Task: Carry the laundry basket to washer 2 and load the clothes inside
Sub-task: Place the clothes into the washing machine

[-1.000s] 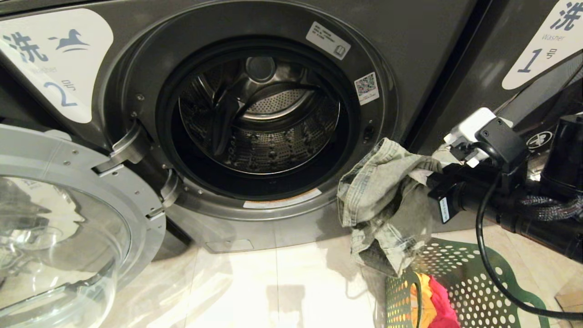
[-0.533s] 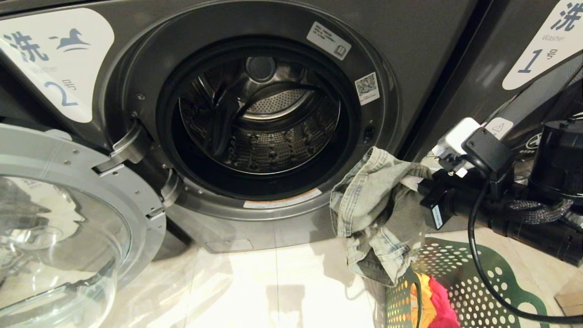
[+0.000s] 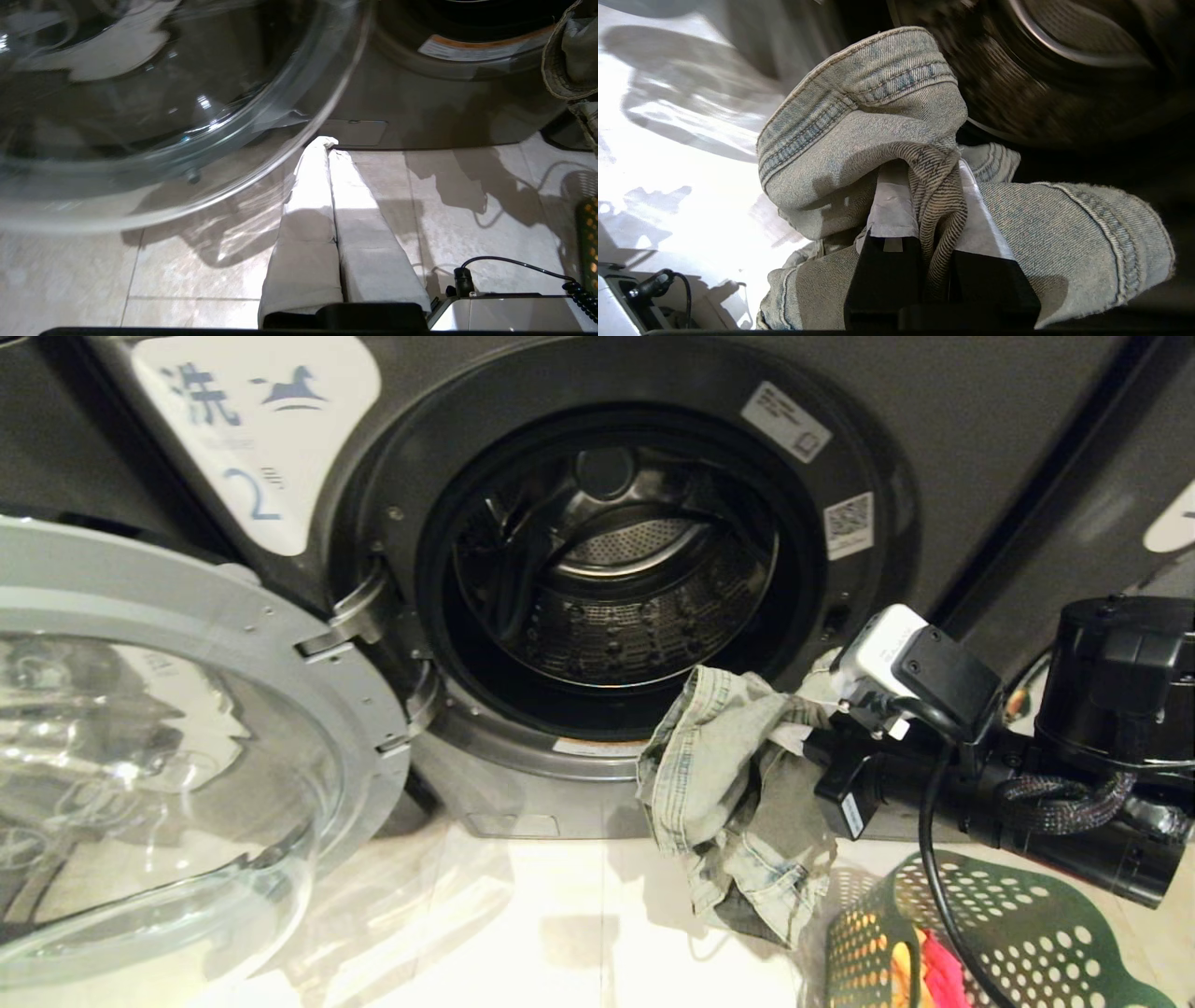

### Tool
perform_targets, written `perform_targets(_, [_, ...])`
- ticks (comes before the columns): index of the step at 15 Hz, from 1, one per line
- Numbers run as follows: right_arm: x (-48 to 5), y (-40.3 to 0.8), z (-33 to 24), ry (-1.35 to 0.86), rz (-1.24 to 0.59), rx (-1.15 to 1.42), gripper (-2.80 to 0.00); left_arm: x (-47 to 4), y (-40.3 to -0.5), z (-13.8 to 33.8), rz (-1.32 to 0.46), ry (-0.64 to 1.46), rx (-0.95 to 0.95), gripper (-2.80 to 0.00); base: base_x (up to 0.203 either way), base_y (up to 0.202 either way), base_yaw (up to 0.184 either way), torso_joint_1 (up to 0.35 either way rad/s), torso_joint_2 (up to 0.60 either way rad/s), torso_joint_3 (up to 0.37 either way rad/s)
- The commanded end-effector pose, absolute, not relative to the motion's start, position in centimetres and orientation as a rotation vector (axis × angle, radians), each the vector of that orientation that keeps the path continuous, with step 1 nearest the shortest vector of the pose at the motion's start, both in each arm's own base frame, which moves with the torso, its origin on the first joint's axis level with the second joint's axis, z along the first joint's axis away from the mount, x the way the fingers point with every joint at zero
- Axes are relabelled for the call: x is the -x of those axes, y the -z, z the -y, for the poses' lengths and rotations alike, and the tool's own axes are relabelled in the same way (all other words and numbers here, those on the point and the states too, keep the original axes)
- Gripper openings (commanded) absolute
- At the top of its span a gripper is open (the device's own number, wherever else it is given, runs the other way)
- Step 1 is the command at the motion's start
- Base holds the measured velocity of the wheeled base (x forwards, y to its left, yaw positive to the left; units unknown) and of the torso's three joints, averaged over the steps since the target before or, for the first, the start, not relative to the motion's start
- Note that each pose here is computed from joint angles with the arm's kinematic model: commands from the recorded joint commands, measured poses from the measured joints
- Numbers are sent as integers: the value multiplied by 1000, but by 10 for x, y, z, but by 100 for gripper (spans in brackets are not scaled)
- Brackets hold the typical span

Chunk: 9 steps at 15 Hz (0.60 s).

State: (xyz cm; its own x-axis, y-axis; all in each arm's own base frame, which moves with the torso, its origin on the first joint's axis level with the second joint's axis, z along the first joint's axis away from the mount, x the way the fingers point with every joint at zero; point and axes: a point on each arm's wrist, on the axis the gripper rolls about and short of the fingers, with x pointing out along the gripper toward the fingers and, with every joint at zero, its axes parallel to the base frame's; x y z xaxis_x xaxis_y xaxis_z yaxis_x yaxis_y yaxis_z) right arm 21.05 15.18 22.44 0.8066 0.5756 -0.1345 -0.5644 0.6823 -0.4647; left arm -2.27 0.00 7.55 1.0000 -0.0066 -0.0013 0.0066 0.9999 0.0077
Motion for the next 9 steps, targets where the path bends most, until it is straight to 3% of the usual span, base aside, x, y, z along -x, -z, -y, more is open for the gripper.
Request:
perform_targets(1, [-211,-223,-154,-643,24,516,-280,23,-76,0,-2,6,-8,-280,3,-7,182,5,0,7])
perform_targets(7, [-227,-223,-138,-502,-14,523,-280,23,-76,0,-3,6,-6,-280,0,-8,168,3,3,0])
perform_targets(9, [-244,-227,-124,-399,-24,516,-280,23,-76,0,-2,6,-6,-280,-1,-1,48,2,0,1])
